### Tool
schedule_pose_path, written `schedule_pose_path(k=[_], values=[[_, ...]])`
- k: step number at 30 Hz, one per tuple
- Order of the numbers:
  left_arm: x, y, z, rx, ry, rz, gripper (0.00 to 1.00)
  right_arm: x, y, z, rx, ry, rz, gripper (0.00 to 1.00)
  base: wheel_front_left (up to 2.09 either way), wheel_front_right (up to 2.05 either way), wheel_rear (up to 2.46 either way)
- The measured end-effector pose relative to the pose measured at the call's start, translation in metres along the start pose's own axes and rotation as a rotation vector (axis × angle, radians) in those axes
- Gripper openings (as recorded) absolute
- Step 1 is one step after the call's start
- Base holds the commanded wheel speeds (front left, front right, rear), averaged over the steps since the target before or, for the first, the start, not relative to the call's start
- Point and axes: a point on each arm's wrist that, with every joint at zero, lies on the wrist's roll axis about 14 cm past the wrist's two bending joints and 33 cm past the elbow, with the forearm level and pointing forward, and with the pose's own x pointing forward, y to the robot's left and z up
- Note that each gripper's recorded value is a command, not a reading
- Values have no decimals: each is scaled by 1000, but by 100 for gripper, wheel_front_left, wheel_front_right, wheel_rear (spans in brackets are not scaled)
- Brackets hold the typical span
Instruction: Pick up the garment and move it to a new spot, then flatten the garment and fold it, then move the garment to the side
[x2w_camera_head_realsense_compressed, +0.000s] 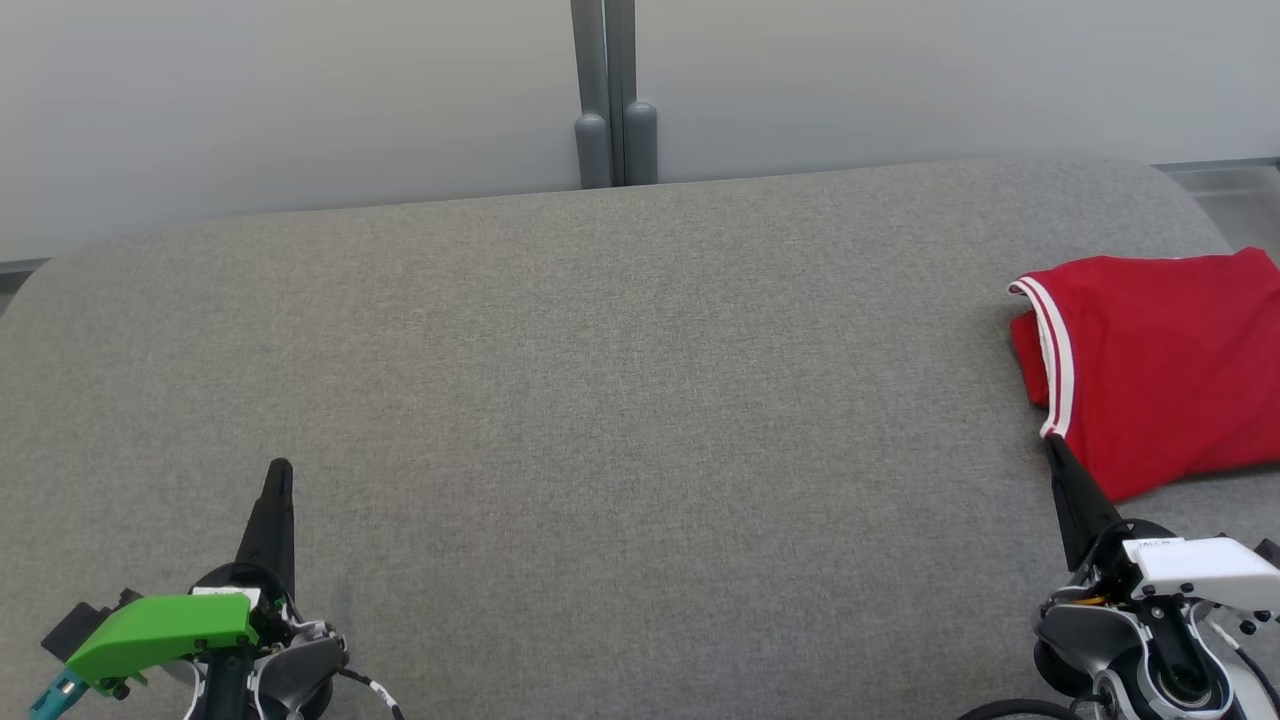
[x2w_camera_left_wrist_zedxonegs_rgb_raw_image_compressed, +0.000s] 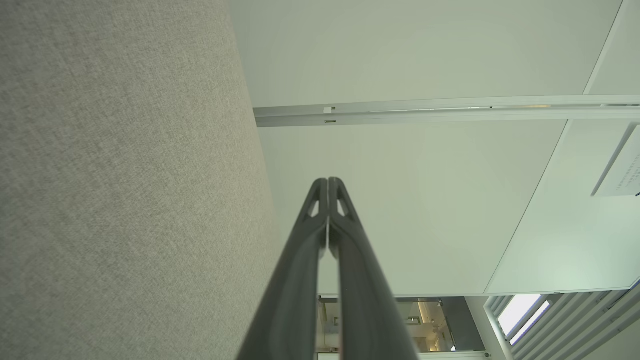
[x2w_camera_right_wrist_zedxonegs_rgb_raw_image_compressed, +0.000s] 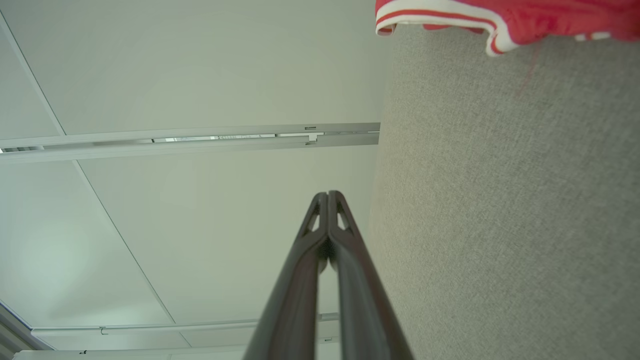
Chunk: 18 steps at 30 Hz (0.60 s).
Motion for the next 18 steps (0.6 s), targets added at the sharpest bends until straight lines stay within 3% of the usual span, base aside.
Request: schedule_pose_path(k=[18], values=[[0,0,0,0,0,0,0,0,0,0,1,0,0,0,0,0,0]])
